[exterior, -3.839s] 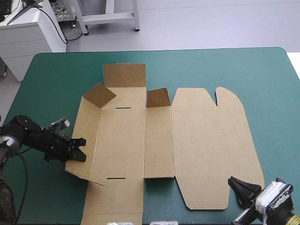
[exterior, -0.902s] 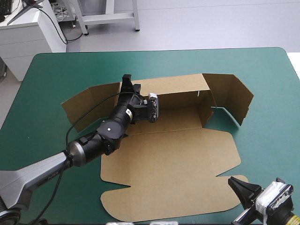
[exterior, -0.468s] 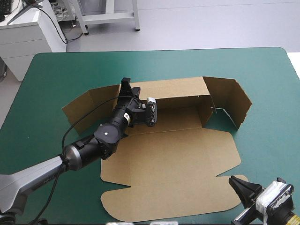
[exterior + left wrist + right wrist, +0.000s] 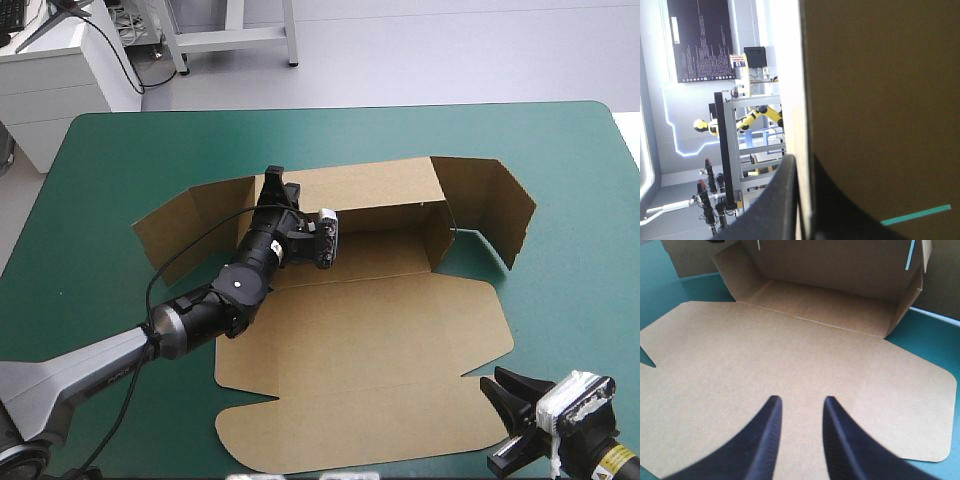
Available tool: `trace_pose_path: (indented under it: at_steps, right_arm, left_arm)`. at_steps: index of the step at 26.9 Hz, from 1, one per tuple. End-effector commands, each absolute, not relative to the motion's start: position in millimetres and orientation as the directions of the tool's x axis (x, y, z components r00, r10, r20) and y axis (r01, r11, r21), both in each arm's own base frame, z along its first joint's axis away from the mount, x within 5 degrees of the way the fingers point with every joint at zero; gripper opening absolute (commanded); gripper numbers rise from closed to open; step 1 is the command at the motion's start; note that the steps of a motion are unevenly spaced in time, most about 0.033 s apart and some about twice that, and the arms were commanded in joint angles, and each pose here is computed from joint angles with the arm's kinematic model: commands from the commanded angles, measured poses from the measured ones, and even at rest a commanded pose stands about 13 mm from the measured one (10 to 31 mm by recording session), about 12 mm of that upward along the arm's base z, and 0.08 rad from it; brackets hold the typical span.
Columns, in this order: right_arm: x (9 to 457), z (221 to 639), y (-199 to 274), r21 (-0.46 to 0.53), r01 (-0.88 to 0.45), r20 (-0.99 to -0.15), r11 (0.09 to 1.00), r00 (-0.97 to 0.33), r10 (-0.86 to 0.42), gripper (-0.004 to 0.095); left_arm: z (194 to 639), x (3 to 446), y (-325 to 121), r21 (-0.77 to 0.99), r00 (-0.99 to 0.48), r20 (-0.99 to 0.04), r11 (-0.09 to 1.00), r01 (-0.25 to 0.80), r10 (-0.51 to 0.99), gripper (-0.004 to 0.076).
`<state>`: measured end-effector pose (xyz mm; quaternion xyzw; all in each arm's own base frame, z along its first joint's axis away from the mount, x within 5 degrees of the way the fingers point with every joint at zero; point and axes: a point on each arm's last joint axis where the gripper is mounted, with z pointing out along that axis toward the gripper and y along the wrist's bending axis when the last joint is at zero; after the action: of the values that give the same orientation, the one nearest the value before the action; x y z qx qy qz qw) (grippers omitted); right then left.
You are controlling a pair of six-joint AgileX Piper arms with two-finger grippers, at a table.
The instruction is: Fold the box
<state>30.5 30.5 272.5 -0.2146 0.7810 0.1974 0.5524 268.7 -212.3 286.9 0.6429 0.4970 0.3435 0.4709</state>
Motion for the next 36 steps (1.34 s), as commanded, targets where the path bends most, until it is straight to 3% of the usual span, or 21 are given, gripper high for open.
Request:
trace_pose_path:
  at_steps: [1, 4, 6, 11, 16, 26, 31, 36]
  right_arm:
    - [39, 284, 33, 0.088, -0.536, -0.956, 0.840, -0.281, -0.079, 0.0537]
    - [47, 285, 35, 0.119, -0.510, -0.952, 0.852, -0.301, -0.047, 0.0696]
    - [53, 292, 35, 0.150, -0.474, -0.950, 0.868, -0.313, -0.007, 0.0730]
    - [74, 319, 30, 0.208, -0.310, -0.924, 0.927, -0.373, 0.083, 0.0729]
    - [106, 354, 29, 0.101, -0.163, -0.907, 0.981, -0.421, 0.023, 0.0729]
    - [197, 414, 63, 0.008, -0.112, -0.863, 0.994, -0.503, -0.050, 0.0728]
    - [275, 445, 53, 0.091, -0.170, -0.775, 0.981, -0.631, -0.037, 0.0729]
    - [333, 447, 21, 0.123, -0.119, -0.728, 0.985, -0.686, 0.008, 0.0729]
  left_arm:
    - [297, 267, -211, 0.951, 0.254, -0.060, -0.022, 0.307, 0.965, -0.0008]
    - [297, 267, -211, 0.951, 0.254, -0.060, -0.022, 0.307, 0.965, -0.0008]
    - [297, 267, -211, 0.951, 0.254, -0.060, -0.022, 0.307, 0.965, -0.0008]
    - [297, 267, -211, 0.951, 0.254, -0.060, -0.022, 0.307, 0.965, -0.0008]
    - [297, 268, -209, 0.954, 0.234, -0.053, -0.020, 0.299, 0.971, -0.0008]
    - [298, 269, -206, 0.959, 0.210, -0.018, -0.042, 0.281, 0.978, -0.0008]
    - [298, 269, -206, 0.959, 0.210, -0.018, -0.042, 0.281, 0.978, -0.0008]
    - [298, 269, -208, 0.957, 0.225, -0.022, -0.044, 0.287, 0.974, -0.0008]
